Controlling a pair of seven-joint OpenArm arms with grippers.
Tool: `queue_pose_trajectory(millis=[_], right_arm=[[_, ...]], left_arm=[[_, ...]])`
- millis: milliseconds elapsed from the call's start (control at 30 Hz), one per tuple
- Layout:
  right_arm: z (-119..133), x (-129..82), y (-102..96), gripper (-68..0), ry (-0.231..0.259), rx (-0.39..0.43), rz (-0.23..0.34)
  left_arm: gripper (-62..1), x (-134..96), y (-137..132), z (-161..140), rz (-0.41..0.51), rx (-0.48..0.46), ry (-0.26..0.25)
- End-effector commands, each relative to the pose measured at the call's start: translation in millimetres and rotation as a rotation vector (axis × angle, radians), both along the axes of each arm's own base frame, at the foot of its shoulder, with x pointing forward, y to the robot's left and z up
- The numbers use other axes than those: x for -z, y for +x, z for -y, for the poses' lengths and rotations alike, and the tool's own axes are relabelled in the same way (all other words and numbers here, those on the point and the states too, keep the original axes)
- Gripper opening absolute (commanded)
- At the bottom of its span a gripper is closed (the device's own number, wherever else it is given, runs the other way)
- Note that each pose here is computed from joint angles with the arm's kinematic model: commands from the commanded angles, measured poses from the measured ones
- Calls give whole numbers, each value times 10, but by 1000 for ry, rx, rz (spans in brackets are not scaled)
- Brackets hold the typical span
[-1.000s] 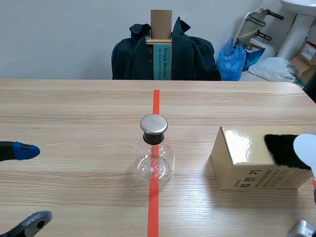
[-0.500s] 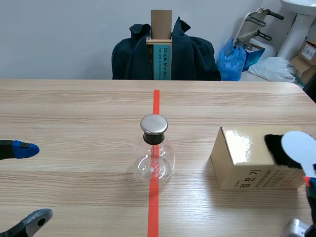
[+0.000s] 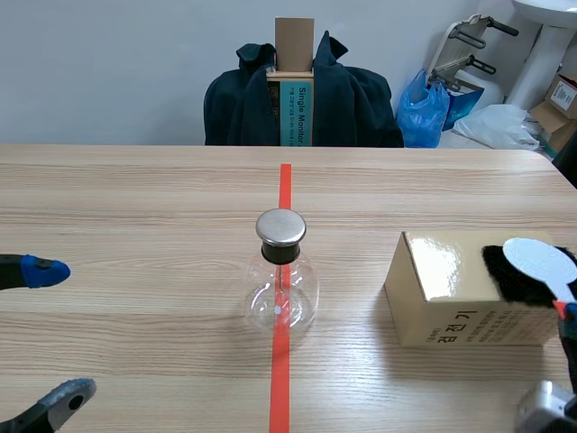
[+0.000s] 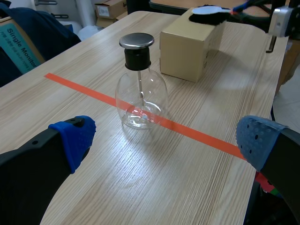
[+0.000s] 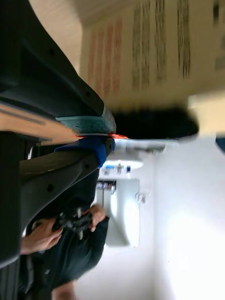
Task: Do the electroscope experiment.
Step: 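Rub the plate on the fur, then bring the plate to the electroscope and point at the metal foil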
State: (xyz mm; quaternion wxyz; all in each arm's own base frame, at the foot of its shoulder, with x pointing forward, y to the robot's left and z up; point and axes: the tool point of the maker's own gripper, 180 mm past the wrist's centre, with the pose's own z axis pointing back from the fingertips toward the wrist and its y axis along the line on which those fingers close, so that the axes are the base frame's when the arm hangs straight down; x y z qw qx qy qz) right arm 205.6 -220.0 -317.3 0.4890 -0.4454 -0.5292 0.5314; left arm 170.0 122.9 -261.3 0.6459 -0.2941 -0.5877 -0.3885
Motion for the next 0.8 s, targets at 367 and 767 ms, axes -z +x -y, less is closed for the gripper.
queue_pose_trajectory(millis=[367, 767], right_arm=[[142, -1365, 271, -667, -35, 45, 411], [119, -2077, 252, -667, 11, 60, 612]], left_arm=[[14, -78, 57, 1, 32, -25, -27], [-580, 264, 268, -68, -8, -70, 111]])
